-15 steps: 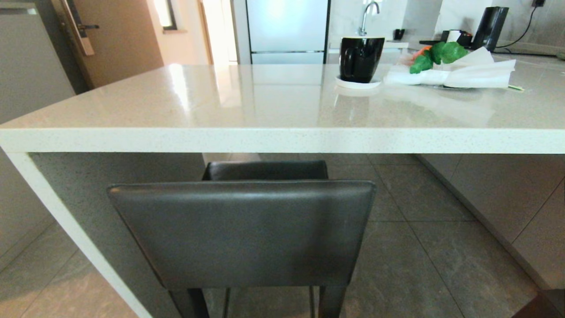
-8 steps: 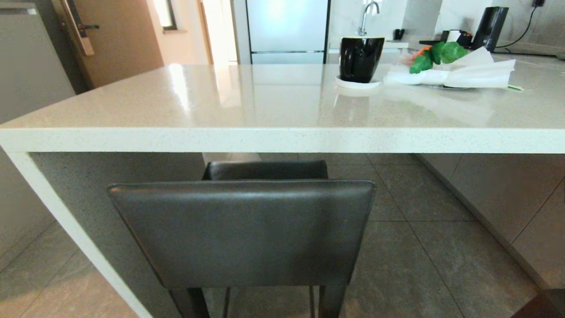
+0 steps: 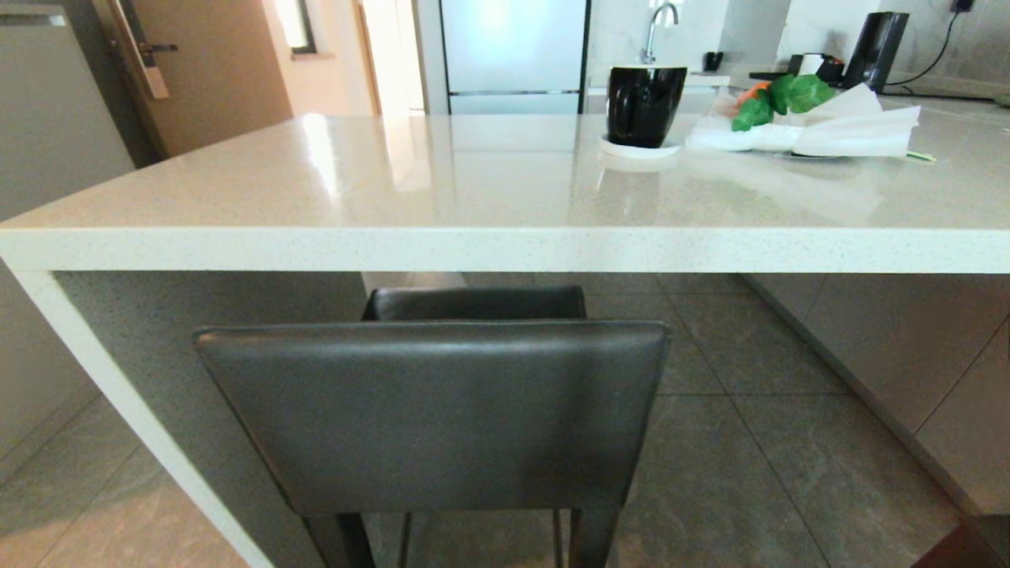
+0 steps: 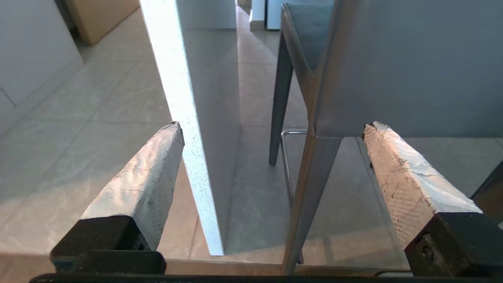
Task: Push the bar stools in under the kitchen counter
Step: Pull the gray chair out from under the dining table
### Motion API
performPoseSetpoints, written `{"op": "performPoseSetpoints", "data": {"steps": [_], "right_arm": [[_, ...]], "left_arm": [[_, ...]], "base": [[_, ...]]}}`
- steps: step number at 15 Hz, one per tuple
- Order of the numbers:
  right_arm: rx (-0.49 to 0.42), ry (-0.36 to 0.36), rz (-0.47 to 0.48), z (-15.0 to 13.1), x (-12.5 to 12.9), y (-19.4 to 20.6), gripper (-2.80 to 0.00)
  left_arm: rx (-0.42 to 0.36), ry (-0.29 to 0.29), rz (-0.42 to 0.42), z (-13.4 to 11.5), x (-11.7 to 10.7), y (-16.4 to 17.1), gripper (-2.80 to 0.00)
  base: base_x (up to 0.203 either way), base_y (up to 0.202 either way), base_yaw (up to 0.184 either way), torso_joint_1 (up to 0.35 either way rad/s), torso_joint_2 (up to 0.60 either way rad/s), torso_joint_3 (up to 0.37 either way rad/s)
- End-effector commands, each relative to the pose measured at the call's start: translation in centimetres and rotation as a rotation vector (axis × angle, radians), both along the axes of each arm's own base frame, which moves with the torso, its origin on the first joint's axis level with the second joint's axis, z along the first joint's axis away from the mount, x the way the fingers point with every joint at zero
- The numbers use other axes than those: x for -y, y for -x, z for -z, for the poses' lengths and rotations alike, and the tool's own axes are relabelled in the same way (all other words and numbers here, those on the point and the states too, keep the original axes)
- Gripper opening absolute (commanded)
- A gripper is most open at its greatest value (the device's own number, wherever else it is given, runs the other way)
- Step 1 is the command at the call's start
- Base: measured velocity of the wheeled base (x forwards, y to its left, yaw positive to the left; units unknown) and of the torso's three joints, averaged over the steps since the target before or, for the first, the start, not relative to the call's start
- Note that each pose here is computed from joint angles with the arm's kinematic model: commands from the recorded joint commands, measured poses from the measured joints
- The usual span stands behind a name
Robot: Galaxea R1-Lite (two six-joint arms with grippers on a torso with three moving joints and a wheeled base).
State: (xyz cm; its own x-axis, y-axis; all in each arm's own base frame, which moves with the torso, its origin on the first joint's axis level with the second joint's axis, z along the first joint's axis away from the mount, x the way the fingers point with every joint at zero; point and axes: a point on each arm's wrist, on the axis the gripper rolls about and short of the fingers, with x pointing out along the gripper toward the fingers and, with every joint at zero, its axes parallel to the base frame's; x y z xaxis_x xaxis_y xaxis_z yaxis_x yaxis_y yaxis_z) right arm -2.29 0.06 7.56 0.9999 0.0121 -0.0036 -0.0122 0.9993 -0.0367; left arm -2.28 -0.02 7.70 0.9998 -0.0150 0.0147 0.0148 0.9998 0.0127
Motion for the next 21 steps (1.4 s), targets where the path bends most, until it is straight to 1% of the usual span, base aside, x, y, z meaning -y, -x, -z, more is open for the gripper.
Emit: {"op": "performPoseSetpoints", "data": {"steps": [1, 3, 4, 6, 7, 8, 9, 10, 11, 12, 14, 15, 16, 18, 19, 21], "right_arm": [[0.007, 0.02, -0.012, 0.0, 0.0, 0.0, 0.0], [0.018, 0.013, -0.016, -0.4, 0.0, 0.1, 0.0], [0.039, 0.002, -0.021, -1.4, 0.0, 0.3, 0.0], [0.006, -0.033, -0.032, -3.3, -0.1, -0.2, 0.0], [0.002, -0.041, -0.043, -4.0, -0.1, -0.5, 0.0], [0.019, -0.044, -0.051, -4.5, -0.1, -0.7, 0.0], [0.014, -0.042, -0.056, -4.5, -0.1, -0.8, 0.0], [0.004, -0.041, -0.07, -4.6, -0.1, -0.9, 0.0], [0.0, -0.041, -0.093, -5.0, -0.1, -1.1, 0.0], [0.021, -0.046, -0.126, -5.8, -0.2, -1.1, 0.0], [0.035, -0.051, -0.191, -6.7, -0.3, -1.3, 0.0], [0.036, -0.065, -0.228, -7.4, -0.3, -1.5, 0.0], [0.046, -0.091, -0.288, -8.4, -0.4, -1.5, 0.0], [0.033, -0.215, -0.418, -10.7, -0.5, -1.9, 0.0], [0.01, -0.248, -0.464, -11.2, -0.5, -2.1, 0.0], [-0.056, -0.261, -0.57, -10.1, -0.8, -2.5, 0.0]], "left_arm": [[0.011, -0.043, 0.018, -0.1, 0.0, 0.0, 0.0], [0.011, -0.043, 0.021, 0.0, 0.0, 0.0, 0.0], [0.011, -0.039, 0.02, 0.0, 0.0, 0.0, 0.0], [0.011, -0.025, 0.018, -0.1, 0.0, 0.0, 0.0], [0.032, -0.001, 0.022, -0.8, 0.0, 0.2, 0.0], [0.064, 0.048, 0.041, -2.6, 0.1, 0.5, 0.0], [0.079, 0.094, 0.067, -5.0, 0.1, 0.8, 0.0], [0.042, 0.126, 0.096, -6.9, 0.1, 0.3, 0.0], [0.002, 0.15, 0.136, -8.4, 0.2, -0.5, 0.0], [-0.018, 0.16, 0.215, -9.5, 0.2, -1.1, 0.0], [-0.032, 0.161, 0.329, -10.7, 0.3, -1.9, 0.0], [-0.024, 0.163, 0.403, -11.0, 0.5, -1.9, 0.0], [-0.017, 0.164, 0.459, -11.1, 0.6, -1.9, 0.0], [-0.027, 0.18, 0.581, -10.9, 0.8, -1.7, 0.0], [-0.044, 0.201, 0.622, -10.6, 0.9, -1.7, 0.0], [-0.1, 0.217, 0.641, -8.8, 1.1, -2.0, 0.0]], "base": [[0.0, 0.0, 0.0, 0.0, 0.0, 0.0], [0.0, 0.0, 0.0, 0.0, 0.0, 0.0], [0.0, 0.0, 0.0, 0.0, 0.0, 0.0], [0.0, 0.0, 0.0, 0.0, 0.0, 0.0], [0.0, 0.0, 0.0, 0.0, 0.0, 0.0], [0.0, 0.0, 0.0, 0.0, 0.0, 0.0], [0.0, 0.0, 0.0, 0.0, 0.0, 0.0], [0.0, 0.0, 0.0, 0.0, 0.0, 0.0], [0.0, 0.0, 0.0, 0.0, 0.0, 0.0], [0.0, 0.0, 0.0, 0.0, 0.0, 0.0], [0.0, 0.0, 0.0, 0.0, 0.0, 0.0], [0.0, 0.0, 0.0, 0.0, 0.0, 0.0], [0.0, 0.0, 0.0, 0.0, 0.0, 0.0], [0.0, 0.0, 0.0, 0.0, 0.0, 0.0], [0.0, 0.0, 0.0, 0.0, 0.0, 0.0], [0.0, 0.0, 0.0, 0.0, 0.0, 0.0]]}}
